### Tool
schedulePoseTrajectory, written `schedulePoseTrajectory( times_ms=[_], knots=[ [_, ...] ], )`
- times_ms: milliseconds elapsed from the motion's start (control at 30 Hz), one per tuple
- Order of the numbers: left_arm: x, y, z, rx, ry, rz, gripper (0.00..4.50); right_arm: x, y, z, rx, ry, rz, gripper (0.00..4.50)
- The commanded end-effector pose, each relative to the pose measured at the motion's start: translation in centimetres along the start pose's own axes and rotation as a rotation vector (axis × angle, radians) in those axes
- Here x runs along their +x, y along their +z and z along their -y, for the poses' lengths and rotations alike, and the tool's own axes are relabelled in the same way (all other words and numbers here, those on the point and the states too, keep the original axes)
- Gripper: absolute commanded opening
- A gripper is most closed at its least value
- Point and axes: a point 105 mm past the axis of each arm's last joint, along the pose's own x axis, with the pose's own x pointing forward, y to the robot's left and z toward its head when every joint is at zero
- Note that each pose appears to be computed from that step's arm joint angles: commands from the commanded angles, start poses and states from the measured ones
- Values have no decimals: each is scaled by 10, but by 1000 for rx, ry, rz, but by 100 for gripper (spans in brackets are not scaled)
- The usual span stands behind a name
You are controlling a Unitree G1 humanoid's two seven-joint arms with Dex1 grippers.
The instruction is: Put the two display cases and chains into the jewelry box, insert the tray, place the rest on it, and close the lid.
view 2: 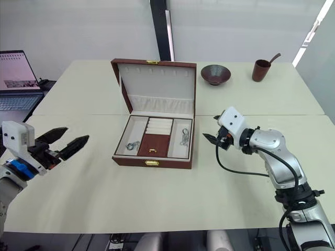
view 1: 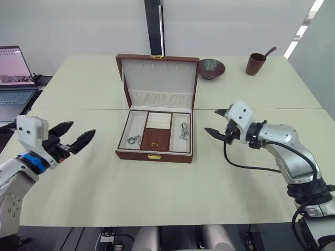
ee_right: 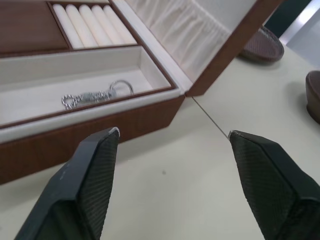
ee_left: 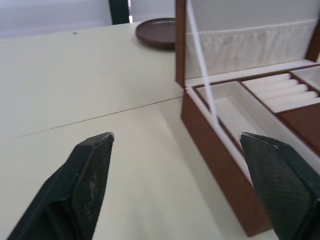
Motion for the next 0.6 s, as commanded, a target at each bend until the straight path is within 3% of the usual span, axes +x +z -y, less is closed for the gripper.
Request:
schedulePoseTrajectory(
  times_ms=[33,133,333,367,600],
  knots=[
    [4,-14,-10,65,54,-79,261,-1,-7,0,-30,-6,-33,248],
    [14,-29,-6,57,53,-135,168,5,-16,-8,-21,12,-73,171],
    [39,-43,28,9,-64,-173,0,20,-24,-36,-10,117,-115,25],
    [42,-44,32,2,-77,-176,0,22,-24,-39,-10,131,-117,4],
    [60,-49,65,-3,-233,-199,0,43,-11,-62,-17,219,-65,1]
  ],
)
